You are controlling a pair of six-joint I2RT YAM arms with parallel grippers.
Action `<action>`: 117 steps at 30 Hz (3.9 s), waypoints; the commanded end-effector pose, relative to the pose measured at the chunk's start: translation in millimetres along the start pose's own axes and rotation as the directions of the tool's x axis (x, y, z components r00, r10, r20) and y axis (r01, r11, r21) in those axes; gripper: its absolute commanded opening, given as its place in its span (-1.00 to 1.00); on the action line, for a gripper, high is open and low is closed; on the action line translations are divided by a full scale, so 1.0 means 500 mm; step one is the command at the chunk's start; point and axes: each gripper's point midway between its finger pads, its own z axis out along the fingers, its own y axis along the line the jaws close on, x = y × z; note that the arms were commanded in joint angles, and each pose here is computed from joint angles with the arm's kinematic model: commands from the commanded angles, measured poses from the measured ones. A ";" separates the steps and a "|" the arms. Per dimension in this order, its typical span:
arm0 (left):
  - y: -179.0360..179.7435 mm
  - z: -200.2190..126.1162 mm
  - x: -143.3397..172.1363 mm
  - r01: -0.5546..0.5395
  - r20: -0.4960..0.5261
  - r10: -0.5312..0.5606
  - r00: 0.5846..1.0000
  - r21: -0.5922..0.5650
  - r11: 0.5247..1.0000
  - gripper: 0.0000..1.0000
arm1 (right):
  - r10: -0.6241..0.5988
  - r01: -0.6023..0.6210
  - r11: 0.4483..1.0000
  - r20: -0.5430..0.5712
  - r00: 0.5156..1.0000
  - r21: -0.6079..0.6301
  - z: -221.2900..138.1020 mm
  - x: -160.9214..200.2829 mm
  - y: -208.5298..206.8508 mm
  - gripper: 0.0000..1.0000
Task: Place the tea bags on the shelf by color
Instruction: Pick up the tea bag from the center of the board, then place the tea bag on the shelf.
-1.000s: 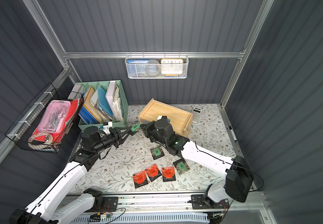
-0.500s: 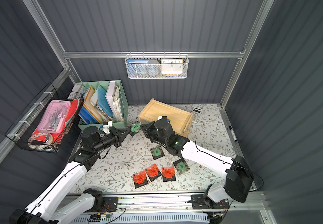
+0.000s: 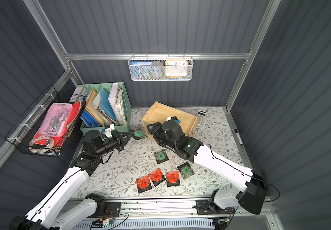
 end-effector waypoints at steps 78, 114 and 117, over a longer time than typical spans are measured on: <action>0.330 0.364 -0.076 0.015 0.301 0.027 0.953 -0.138 0.990 -1.00 | -0.631 0.619 0.721 -0.074 0.772 0.310 -0.341 -0.128 -0.113 0.98; 0.391 0.386 -0.077 0.074 0.306 -0.023 0.952 -0.158 0.985 -1.00 | -0.638 0.625 0.710 -0.078 0.766 0.324 -0.360 -0.137 -0.117 0.98; 0.392 0.388 -0.079 0.076 0.306 -0.025 0.952 -0.157 0.985 -1.00 | -0.637 0.623 0.711 -0.077 0.767 0.325 -0.361 -0.137 -0.119 0.98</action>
